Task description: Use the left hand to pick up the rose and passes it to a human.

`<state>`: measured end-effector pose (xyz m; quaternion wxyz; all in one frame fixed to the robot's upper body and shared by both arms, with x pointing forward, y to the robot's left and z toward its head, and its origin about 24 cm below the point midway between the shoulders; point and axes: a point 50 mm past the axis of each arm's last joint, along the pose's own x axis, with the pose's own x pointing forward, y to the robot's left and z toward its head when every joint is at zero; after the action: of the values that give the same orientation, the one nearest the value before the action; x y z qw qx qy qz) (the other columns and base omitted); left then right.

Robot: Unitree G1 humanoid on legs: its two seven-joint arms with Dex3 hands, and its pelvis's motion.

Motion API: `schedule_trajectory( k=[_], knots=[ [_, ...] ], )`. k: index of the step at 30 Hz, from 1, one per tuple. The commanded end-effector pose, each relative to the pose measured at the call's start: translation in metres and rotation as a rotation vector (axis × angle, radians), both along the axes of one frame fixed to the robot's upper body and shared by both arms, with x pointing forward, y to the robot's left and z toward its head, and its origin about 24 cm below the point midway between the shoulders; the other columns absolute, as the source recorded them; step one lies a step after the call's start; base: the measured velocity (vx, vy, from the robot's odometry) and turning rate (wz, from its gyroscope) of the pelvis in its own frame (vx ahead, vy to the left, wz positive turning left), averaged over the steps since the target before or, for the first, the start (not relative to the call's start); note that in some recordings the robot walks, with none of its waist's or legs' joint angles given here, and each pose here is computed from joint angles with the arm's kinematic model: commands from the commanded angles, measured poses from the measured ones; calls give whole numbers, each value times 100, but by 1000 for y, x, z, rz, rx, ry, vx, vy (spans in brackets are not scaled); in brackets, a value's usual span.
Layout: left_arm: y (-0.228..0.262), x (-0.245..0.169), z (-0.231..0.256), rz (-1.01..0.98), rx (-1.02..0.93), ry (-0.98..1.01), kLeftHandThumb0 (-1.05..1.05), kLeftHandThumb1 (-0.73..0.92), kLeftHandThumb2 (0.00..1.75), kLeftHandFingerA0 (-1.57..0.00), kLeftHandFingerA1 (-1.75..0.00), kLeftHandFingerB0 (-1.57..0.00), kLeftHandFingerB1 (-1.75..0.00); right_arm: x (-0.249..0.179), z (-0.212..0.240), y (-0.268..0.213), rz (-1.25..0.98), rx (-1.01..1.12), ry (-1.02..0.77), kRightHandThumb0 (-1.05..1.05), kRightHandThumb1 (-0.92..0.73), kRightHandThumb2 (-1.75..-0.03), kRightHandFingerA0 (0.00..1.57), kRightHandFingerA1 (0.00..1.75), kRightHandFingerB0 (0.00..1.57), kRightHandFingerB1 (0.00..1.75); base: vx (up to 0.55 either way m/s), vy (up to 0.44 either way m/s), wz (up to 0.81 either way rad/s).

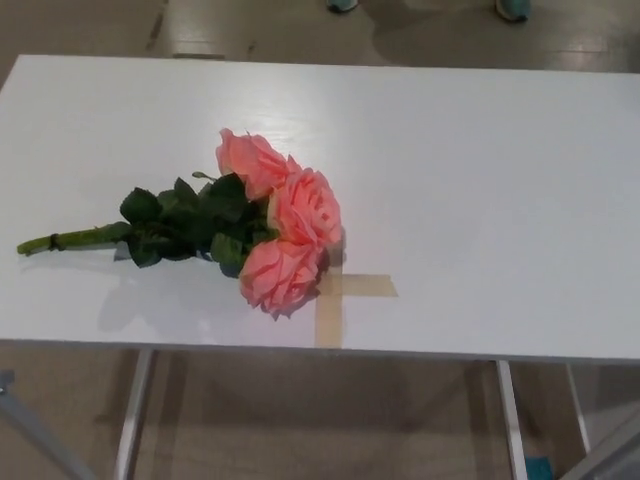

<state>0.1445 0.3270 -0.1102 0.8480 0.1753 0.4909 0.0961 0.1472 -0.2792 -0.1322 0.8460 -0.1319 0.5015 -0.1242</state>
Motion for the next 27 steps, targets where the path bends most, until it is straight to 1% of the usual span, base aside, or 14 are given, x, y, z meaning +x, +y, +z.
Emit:
schedule_trajectory(
  k=[1,10,12,13,15,16,17,18,19,20,22,27],
  knots=[
    [1,-2,0,-13,-12,-2,-44,57,57,-59,-40,-37,-33,-4,0,-3,-18,-9,-3,-53,-78,-64,53,55,33,31,0,0,0],
    [1,1,2,-30,-40,-26,-45,54,56,-58,-40,-35,-32,-4,-1,-3,-19,-12,2,-53,-78,-64,54,55,33,31,0,0,0],
    [3,8,7,-50,-51,-44,-47,52,56,-57,-40,-33,-32,-3,-1,0,-14,-10,0,-53,-78,-64,54,56,33,31,0,0,0],
    [4,12,11,-98,-66,-62,-50,49,56,-60,-41,-29,-31,-4,-2,0,-9,-10,5,-53,-78,-64,54,56,33,31,0,0,0],
    [6,12,15,-166,-78,-75,-50,51,56,-58,-40,-30,-31,-5,-2,1,-4,-9,10,-53,-78,-64,54,56,33,31,0,0,0],
    [8,12,19,-216,-88,-89,-51,49,56,-51,-38,-29,-31,-4,-2,0,-4,-9,8,-53,-78,-64,54,56,33,31,0,0,0],
    [9,12,22,-239,-92,-94,-51,49,56,-51,-38,-29,-31,-4,-2,0,-4,-10,8,-53,-78,-64,54,56,33,31,0,0,0],
    [12,12,27,-282,-94,-111,-52,49,55,-46,-37,-30,-31,-3,-1,-1,-4,-10,5,-53,-78,-64,54,56,34,31,0,0,0],
    [14,10,32,-322,-99,-132,-60,41,71,-39,-45,-26,-39,-4,-1,-2,-6,-14,6,-53,-78,-64,54,56,34,31,0,0,0],
    [17,7,39,-362,-99,-168,-54,47,54,-40,-35,-33,-31,-4,-1,-2,-3,-16,6,-53,-78,-64,54,56,34,32,0,0,0],
    [21,-4,53,-415,-102,-231,-54,46,54,-40,-35,-34,-31,-2,-1,0,7,-17,5,-53,-78,-64,54,56,34,32,0,0,0],
    [18,-29,82,-499,-131,-313,-55,43,55,-40,-36,-37,-33,-5,-2,0,13,-22,14,-53,-78,-64,53,55,32,31,0,0,0]
  ],
)
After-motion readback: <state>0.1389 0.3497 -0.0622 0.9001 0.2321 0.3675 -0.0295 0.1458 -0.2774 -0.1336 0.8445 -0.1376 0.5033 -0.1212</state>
